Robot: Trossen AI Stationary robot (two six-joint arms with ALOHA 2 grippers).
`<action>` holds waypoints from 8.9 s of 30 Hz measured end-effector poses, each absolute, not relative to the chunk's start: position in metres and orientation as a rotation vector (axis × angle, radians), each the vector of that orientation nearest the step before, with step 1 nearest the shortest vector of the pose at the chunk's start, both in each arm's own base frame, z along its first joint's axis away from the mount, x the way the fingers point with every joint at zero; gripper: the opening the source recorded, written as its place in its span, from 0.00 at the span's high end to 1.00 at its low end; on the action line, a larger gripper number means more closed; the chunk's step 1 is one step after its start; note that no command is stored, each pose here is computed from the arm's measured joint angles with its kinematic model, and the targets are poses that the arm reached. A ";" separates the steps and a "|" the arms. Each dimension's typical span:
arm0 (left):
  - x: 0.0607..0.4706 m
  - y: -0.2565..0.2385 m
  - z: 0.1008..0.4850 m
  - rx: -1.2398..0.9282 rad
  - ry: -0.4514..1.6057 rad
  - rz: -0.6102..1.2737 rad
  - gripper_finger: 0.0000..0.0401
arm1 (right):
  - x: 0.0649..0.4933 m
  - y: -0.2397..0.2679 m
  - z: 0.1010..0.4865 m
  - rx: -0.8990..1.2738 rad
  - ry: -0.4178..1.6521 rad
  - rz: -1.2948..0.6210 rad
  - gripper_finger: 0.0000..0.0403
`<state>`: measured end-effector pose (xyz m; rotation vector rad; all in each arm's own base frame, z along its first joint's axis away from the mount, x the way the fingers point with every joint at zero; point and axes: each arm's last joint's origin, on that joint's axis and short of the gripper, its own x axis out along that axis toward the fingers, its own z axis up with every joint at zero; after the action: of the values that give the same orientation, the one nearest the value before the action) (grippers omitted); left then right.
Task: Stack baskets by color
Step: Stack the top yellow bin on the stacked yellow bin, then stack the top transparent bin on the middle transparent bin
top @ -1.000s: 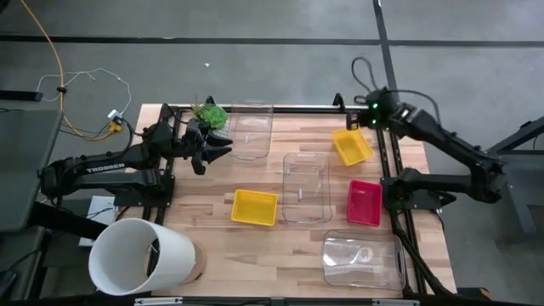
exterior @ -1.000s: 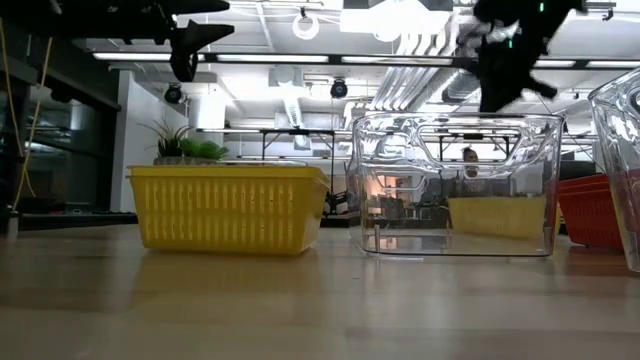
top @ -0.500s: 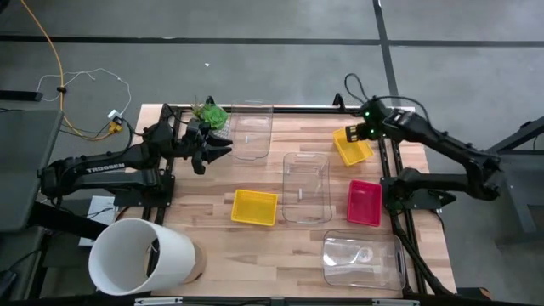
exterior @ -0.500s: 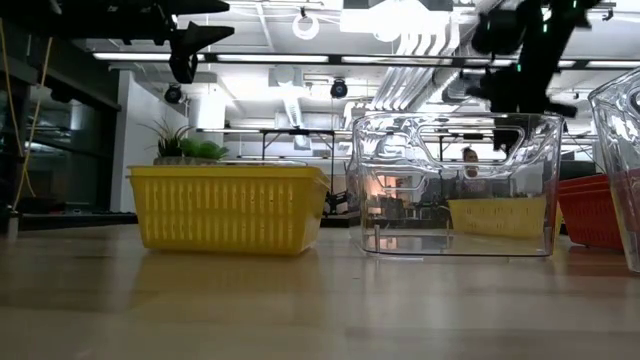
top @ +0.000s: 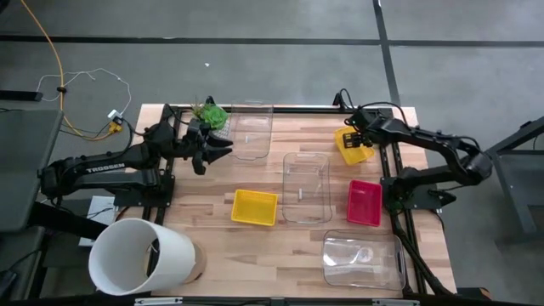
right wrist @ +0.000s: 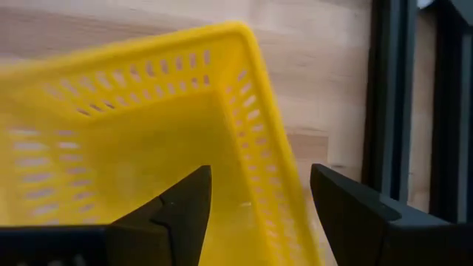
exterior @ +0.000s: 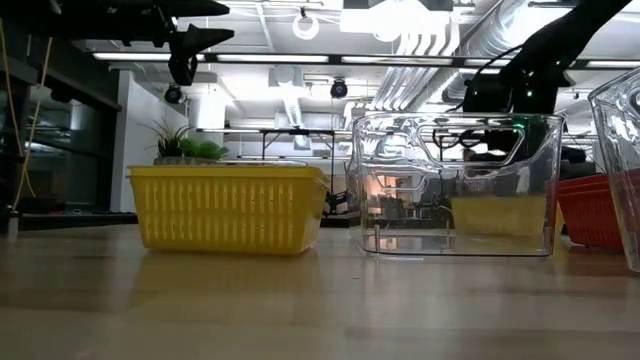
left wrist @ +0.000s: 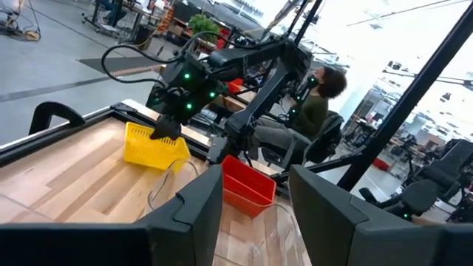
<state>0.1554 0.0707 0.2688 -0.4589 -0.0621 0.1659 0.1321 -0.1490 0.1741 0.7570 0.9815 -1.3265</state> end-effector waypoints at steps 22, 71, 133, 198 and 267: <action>0.155 0.071 0.268 -0.461 -0.057 0.167 0.64 | 0.140 -0.152 0.157 0.712 1.133 -1.204 0.95; 0.150 0.068 0.301 -0.323 -0.370 0.089 0.64 | 0.446 0.015 0.219 0.215 0.828 -0.027 1.00; 0.199 0.097 0.308 -0.477 0.257 0.364 0.71 | 0.245 -0.037 0.273 0.623 0.291 -0.393 0.43; 0.265 0.105 0.223 0.157 1.059 0.201 0.38 | 0.224 -0.032 0.334 0.572 -0.109 -0.126 0.43; 0.392 -0.090 0.336 0.242 0.638 0.116 1.00 | 0.124 -0.026 0.390 0.405 -0.496 -0.356 0.43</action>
<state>0.3920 -0.0902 0.3363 0.2424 0.6384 0.1158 0.1245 -0.0263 0.3901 0.4051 -0.4963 -0.3558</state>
